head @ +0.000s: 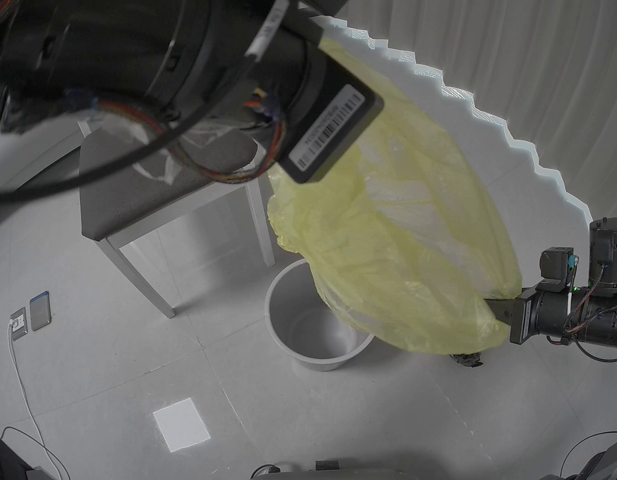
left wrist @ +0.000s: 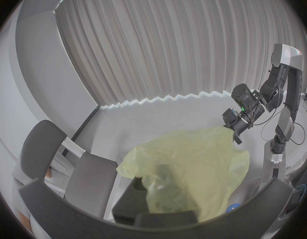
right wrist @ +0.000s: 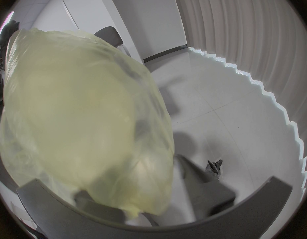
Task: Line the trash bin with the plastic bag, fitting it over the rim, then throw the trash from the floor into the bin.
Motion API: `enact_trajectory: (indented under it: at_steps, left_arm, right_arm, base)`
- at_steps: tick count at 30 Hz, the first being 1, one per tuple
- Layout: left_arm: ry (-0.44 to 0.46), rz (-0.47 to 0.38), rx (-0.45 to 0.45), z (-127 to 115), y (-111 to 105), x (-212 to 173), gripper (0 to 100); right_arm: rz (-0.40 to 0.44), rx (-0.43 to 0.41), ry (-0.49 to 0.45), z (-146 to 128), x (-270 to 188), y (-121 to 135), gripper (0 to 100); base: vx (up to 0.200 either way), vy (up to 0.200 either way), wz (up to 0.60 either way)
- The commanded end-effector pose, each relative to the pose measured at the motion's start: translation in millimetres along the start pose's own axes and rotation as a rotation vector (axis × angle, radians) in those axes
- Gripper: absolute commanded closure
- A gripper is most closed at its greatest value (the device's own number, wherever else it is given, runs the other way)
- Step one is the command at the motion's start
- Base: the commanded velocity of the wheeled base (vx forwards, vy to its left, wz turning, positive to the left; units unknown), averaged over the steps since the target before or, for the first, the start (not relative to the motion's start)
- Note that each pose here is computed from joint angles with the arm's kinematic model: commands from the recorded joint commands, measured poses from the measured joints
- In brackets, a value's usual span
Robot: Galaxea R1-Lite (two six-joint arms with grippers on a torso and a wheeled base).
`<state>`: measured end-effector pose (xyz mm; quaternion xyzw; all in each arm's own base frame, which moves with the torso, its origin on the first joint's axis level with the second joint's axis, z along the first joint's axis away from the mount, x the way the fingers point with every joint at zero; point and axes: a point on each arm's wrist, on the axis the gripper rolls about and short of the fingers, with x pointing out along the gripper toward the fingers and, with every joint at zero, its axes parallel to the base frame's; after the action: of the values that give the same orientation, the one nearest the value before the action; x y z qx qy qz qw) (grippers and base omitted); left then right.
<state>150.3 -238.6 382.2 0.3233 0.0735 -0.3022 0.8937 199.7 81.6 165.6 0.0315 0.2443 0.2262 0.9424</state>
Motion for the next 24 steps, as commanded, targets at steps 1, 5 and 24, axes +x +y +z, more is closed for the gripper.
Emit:
enact_trajectory:
  at_steps: [1,5,24]
  left_arm:
    - [-0.004,0.011,-0.009,-0.7,4.5,-3.1,100]
    - [-0.002,0.022,-0.036,-1.3,6.6,-0.7,100]
    - [-0.037,0.047,-0.384,-51.3,70.6,33.4,100]
  right_arm:
    - [-0.009,-0.005,-0.003,1.2,1.4,1.2,100]
    - [-0.011,-0.008,-0.018,5.3,1.1,2.3,100]
    - [-0.085,0.014,-0.001,14.9,30.9,7.0,100]
  base:
    - [0.0,0.0,0.0]
    - [0.0,0.0,0.0]
    - [0.0,0.0,0.0]
